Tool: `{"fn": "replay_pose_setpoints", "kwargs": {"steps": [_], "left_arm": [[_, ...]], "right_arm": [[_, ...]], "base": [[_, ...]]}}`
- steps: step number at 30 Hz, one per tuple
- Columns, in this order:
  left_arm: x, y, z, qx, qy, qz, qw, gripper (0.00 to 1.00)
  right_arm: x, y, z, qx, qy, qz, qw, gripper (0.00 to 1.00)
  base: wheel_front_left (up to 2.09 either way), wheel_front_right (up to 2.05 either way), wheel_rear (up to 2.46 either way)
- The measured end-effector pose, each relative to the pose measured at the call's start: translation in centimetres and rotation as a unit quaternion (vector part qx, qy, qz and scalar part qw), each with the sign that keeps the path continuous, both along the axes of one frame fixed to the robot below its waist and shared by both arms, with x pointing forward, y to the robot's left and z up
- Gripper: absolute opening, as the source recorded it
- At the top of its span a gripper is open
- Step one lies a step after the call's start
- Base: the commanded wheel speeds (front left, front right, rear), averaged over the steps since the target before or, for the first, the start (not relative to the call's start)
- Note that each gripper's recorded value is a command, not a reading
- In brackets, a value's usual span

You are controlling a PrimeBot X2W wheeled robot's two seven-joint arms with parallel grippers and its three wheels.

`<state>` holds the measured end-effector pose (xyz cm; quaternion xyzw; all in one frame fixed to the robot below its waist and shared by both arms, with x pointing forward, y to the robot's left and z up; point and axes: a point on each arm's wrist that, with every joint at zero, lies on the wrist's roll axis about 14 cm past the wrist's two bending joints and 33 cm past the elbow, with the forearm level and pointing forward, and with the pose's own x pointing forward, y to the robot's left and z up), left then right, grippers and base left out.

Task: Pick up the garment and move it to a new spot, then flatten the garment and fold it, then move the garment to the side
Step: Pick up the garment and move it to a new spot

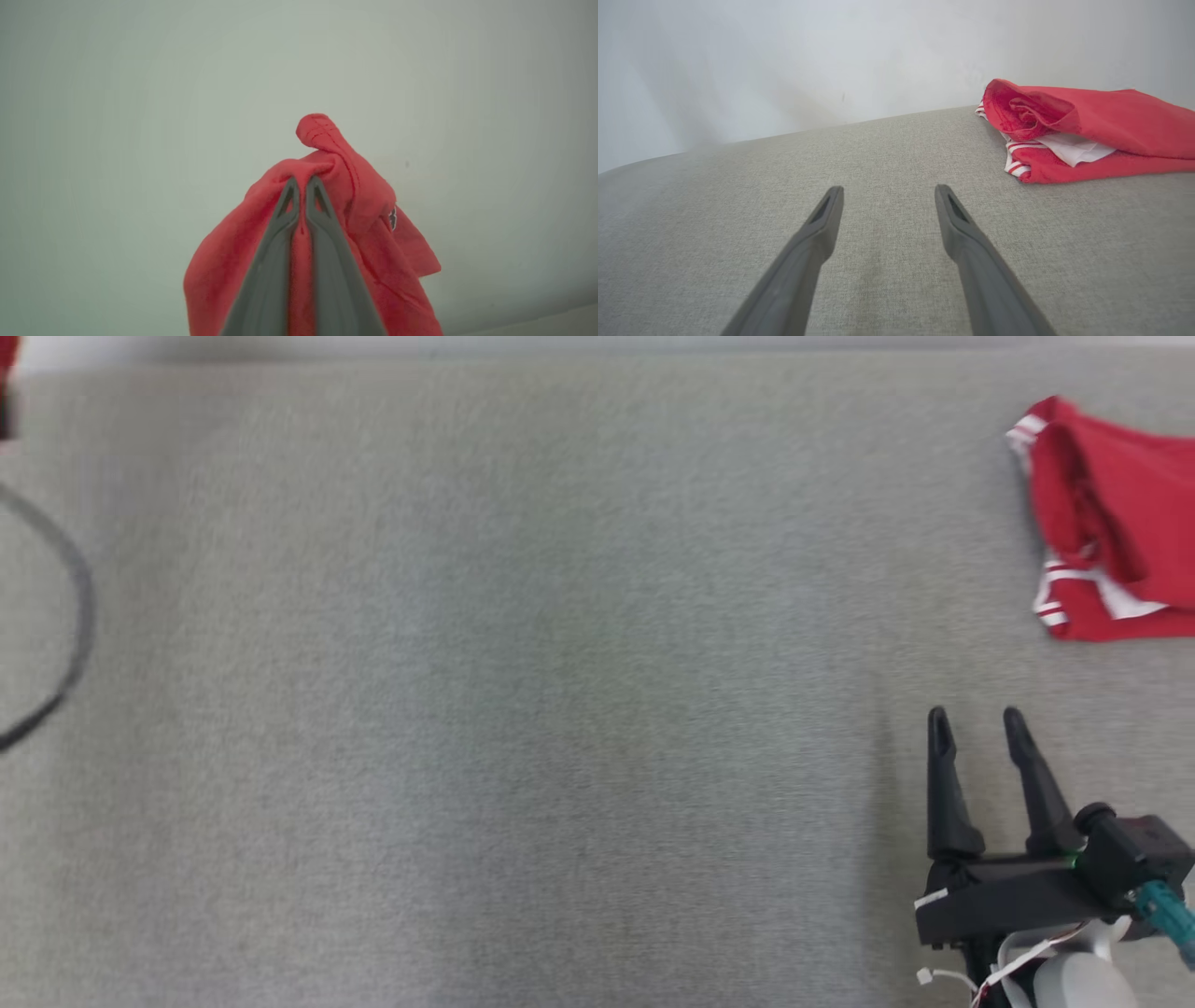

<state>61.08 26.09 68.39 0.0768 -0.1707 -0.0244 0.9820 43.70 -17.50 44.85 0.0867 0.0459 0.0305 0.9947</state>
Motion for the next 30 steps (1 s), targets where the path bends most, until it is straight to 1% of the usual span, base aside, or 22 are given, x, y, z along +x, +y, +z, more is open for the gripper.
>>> {"fn": "replay_pose_setpoints", "kwargs": {"steps": [3,7,11,12,15,16,20,22,23,24,30], "left_arm": [[-0.2,-4.9,2.3,0.003,-0.023,-0.056,0.998,0.0],[-0.9,-11.8,3.4,-0.007,-0.036,-0.135,0.99,0.0],[-2.5,-18.4,2.7,-0.036,-0.033,-0.21,0.977,0.0],[-2.9,-19.6,2.4,-0.049,-0.029,-0.223,0.973,0.0],[-4.2,-22.7,0.9,-0.064,-0.014,-0.252,0.966,0.0],[-5.2,-24.5,-0.3,-0.072,0.002,-0.27,0.96,0.0],[-7.3,-27.4,-2.9,-0.098,0.035,-0.297,0.949,0.0],[-8.2,-28.4,-5.0,-0.113,0.065,-0.3,0.945,0.0],[-8.6,-28.8,-6.3,-0.106,0.078,-0.303,0.944,0.0],[-8.9,-29.0,-7.6,-0.098,0.092,-0.302,0.944,0.0],[-10.8,-29.0,-15.7,-0.114,0.187,-0.285,0.933,0.0]], "right_arm": [[-0.9,-0.8,0.3,0.006,-0.004,-0.013,1.0,1.0],[-2.3,-2.2,0.6,0.015,-0.008,-0.038,0.999,1.0],[-3.9,-3.9,0.7,0.018,-0.008,-0.065,0.998,1.0],[-4.3,-4.3,0.7,0.019,-0.008,-0.071,0.997,1.0],[-5.6,-5.6,0.9,0.021,-0.009,-0.093,0.995,1.0],[-6.5,-6.4,0.9,0.022,-0.009,-0.107,0.994,1.0],[-8.0,-8.0,1.1,0.022,-0.011,-0.134,0.991,1.0],[-8.7,-8.4,1.1,0.022,-0.01,-0.143,0.989,1.0],[-8.9,-8.6,1.0,0.024,-0.008,-0.147,0.989,1.0],[-8.9,-8.7,0.9,0.024,-0.007,-0.148,0.989,1.0],[-8.0,-7.9,0.5,0.028,-0.003,-0.136,0.99,1.0]], "base": [[0.0,0.0,0.0],[0.0,0.0,0.0],[0.0,0.0,0.0],[0.0,0.0,0.0],[0.0,0.0,0.0],[0.0,0.0,0.0],[0.0,0.0,0.0],[0.0,0.0,0.0],[0.0,0.0,0.0],[0.0,0.0,0.0],[0.0,0.0,0.0]]}}
